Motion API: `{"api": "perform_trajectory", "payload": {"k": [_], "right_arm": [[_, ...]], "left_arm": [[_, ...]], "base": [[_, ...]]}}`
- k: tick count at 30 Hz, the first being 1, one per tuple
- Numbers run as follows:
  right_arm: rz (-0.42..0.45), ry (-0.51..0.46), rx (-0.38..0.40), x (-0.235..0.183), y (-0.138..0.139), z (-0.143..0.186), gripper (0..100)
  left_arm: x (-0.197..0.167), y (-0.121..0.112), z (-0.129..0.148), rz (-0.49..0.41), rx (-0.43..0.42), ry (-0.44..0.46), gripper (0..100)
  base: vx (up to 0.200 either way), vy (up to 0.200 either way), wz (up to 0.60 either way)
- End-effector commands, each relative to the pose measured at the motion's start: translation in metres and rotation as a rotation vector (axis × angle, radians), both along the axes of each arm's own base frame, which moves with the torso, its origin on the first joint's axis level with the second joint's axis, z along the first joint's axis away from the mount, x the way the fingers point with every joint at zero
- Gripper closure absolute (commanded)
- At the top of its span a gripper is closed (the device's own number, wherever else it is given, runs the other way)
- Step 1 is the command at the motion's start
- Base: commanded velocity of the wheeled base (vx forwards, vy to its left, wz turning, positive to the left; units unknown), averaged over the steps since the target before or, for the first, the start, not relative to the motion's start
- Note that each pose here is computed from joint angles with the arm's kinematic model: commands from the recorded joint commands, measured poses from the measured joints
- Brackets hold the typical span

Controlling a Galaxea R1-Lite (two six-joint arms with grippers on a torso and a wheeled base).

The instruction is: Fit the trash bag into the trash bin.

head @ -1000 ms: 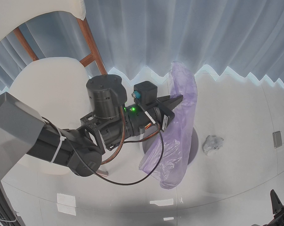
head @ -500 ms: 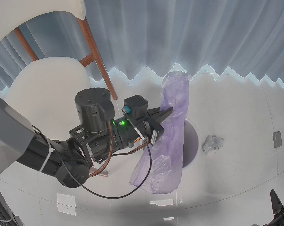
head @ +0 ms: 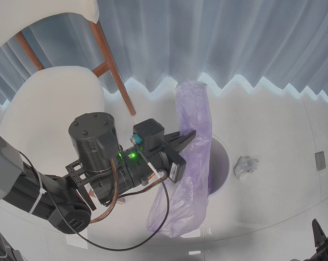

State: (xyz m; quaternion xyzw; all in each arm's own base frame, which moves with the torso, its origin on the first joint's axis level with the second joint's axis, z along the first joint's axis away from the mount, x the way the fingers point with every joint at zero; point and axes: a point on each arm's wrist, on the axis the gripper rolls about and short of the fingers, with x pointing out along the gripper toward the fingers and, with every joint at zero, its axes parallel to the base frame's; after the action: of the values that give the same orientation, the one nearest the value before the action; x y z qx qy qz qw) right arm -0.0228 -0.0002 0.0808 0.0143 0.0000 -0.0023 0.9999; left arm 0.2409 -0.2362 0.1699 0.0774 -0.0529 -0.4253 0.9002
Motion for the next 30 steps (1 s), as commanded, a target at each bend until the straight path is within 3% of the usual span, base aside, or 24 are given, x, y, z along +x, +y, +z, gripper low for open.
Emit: {"api": "perform_trajectory", "payload": {"k": [1, 5, 9, 11, 12, 14, 19, 23, 24, 30], "right_arm": [[0.0, 0.0, -0.002, 0.0, 0.0, -0.005, 0], [-0.005, 0.002, -0.004, 0.0, 0.0, -0.005, 0], [-0.009, 0.0, 0.001, 0.0, 0.0, -0.005, 0], [-0.006, -0.041, -0.001, -0.002, 0.0, 0.003, 0], [-0.001, -0.12, 0.008, -0.004, 0.0, 0.029, 0], [0.029, -0.075, 0.036, 0.006, 0.0, 0.048, 0], [0.243, -0.018, 0.16, 0.011, 0.001, 0.063, 0], [0.299, 0.042, 0.241, 0.017, 0.003, 0.068, 0], [0.322, 0.087, 0.292, 0.024, 0.005, 0.074, 0], [0.392, 0.263, 0.411, 0.052, 0.011, 0.087, 0]], "left_arm": [[-0.004, 0.005, -0.004, 0.0, 0.013, 0.014, 100], [-0.015, 0.014, -0.018, -0.006, 0.048, 0.06, 100], [-0.018, 0.016, -0.014, -0.006, 0.038, 0.051, 100], [-0.02, 0.019, -0.009, -0.004, 0.028, 0.041, 100], [-0.022, 0.021, -0.008, -0.004, 0.027, 0.04, 100], [-0.022, 0.023, -0.008, 0.0, 0.026, 0.039, 100], [-0.018, 0.021, -0.007, 0.008, 0.022, 0.036, 100], [-0.015, 0.019, -0.009, 0.008, 0.026, 0.039, 100], [-0.014, 0.017, -0.011, 0.007, 0.028, 0.041, 100], [-0.011, 0.015, -0.013, 0.007, 0.03, 0.043, 100]], "base": [[0.0, 0.0, 0.0], [0.0, 0.0, 0.0], [0.0, 0.0, 0.0], [0.0, 0.0, 0.0], [0.0, 0.0, 0.0], [0.0, 0.0, 0.0], [0.0, 0.0, 0.0], [0.0, 0.0, 0.0], [0.0, 0.0, 0.0], [0.0, 0.0, 0.0]]}}
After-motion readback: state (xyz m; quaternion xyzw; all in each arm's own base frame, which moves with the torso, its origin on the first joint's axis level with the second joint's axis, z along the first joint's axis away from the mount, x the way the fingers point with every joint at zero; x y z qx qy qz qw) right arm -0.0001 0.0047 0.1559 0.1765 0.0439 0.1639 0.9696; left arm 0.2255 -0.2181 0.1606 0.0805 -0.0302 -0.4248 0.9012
